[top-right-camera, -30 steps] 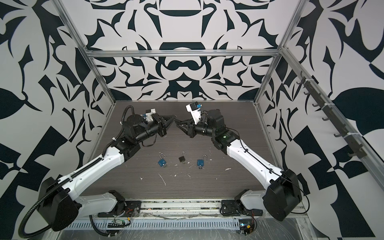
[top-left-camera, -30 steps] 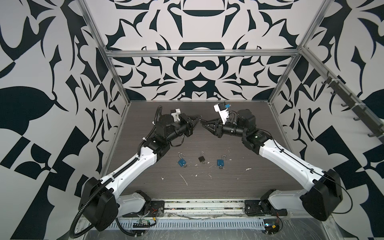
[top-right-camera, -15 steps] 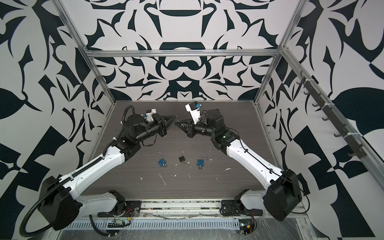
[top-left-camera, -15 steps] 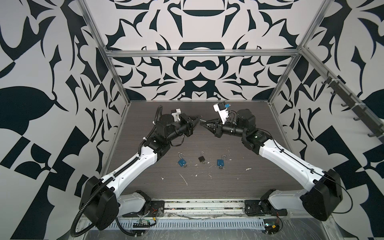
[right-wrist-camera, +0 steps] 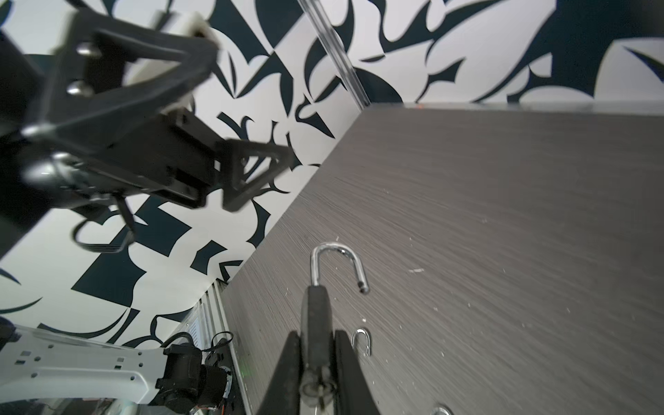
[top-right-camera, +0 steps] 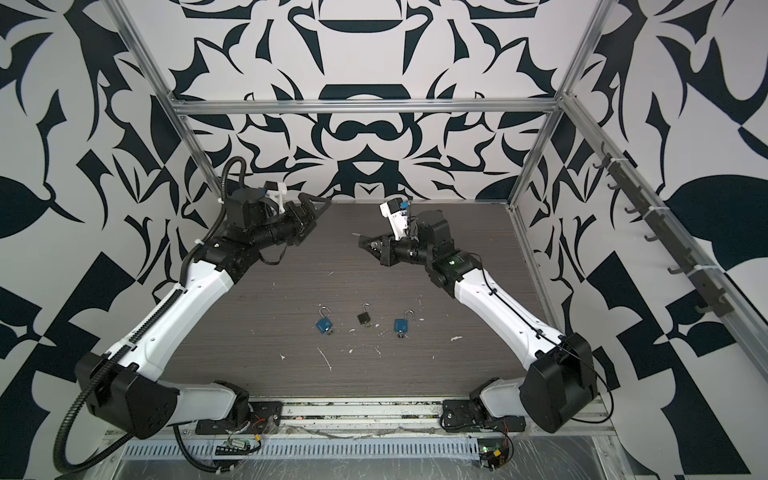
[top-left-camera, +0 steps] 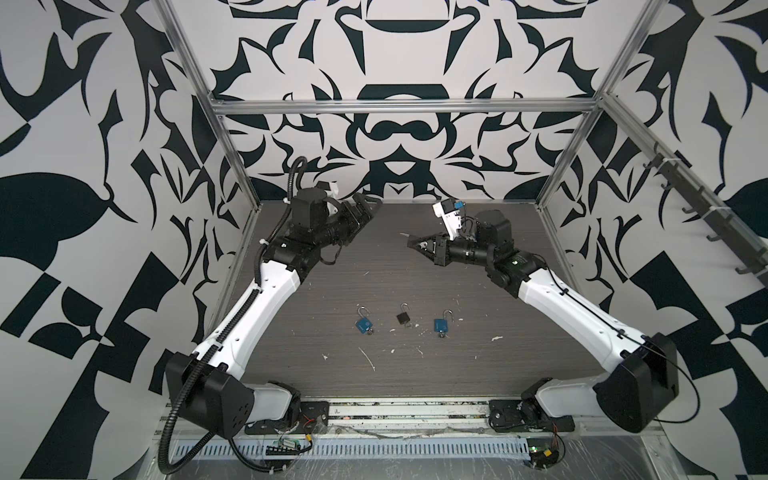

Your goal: Lock with the key

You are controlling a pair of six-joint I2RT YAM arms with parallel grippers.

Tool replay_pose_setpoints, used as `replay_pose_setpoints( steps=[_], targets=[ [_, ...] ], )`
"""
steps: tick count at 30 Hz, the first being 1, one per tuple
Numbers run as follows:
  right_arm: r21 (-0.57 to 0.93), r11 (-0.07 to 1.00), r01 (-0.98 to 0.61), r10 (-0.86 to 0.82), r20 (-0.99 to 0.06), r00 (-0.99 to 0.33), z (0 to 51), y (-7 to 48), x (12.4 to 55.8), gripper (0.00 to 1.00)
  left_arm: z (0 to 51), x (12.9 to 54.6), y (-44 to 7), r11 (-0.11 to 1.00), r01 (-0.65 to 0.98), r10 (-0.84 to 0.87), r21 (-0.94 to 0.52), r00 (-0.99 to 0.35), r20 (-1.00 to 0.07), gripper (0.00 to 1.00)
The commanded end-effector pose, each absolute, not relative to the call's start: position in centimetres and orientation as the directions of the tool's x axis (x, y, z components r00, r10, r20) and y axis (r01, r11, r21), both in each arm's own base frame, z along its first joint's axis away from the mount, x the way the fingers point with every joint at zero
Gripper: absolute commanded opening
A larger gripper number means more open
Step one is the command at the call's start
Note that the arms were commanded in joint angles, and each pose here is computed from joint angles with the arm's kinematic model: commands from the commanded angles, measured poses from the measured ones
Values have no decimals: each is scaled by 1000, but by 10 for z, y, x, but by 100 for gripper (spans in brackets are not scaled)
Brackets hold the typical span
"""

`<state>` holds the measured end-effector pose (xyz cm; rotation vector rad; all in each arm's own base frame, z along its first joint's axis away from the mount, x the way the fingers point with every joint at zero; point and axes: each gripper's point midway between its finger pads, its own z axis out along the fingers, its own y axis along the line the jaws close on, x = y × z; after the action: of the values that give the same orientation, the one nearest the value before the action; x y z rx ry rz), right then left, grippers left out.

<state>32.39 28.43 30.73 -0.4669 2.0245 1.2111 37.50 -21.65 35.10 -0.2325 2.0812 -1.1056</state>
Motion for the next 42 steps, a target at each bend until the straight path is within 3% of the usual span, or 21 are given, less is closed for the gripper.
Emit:
replay_pose_setpoints(
  steps=[1, 4, 11, 16, 20, 23, 27, 34, 42],
  targets=[
    [668, 543, -510, 60, -636, -769, 309, 269, 316, 0, 277, 372, -176, 924, 260, -13, -281, -711, -703, 99],
    [704, 567, -428, 75, -562, -824, 301, 255, 310, 0, 275, 380, -162, 953, 243, 37, -179, -683, -729, 99],
    [800, 473, -368, 90, -460, -883, 321, 246, 280, 0, 318, 350, -184, 846, 514, 134, -141, -461, -877, 99],
    [900, 287, -328, 73, -362, -930, 345, 261, 266, 0, 337, 305, -223, 618, 756, 147, -218, -384, -912, 99],
    [934, 213, -286, 59, -305, -951, 347, 267, 264, 0, 346, 272, -245, 413, 863, 131, -291, -373, -918, 99],
    [949, 146, -279, 27, -286, -958, 352, 271, 259, 0, 353, 255, -252, 297, 903, 99, -310, -353, -931, 94],
    [952, 124, -279, 12, -283, -959, 352, 271, 252, 0, 366, 241, -260, 140, 910, 62, -391, -402, -914, 75],
    [945, 139, -295, 18, -300, -954, 348, 271, 249, 0, 373, 242, -266, 63, 886, 33, -459, -461, -887, 68],
    [941, 108, -320, -17, -320, -947, 360, 287, 242, 0, 361, 256, -264, 153, 877, 13, -456, -463, -886, 67]
  ],
)
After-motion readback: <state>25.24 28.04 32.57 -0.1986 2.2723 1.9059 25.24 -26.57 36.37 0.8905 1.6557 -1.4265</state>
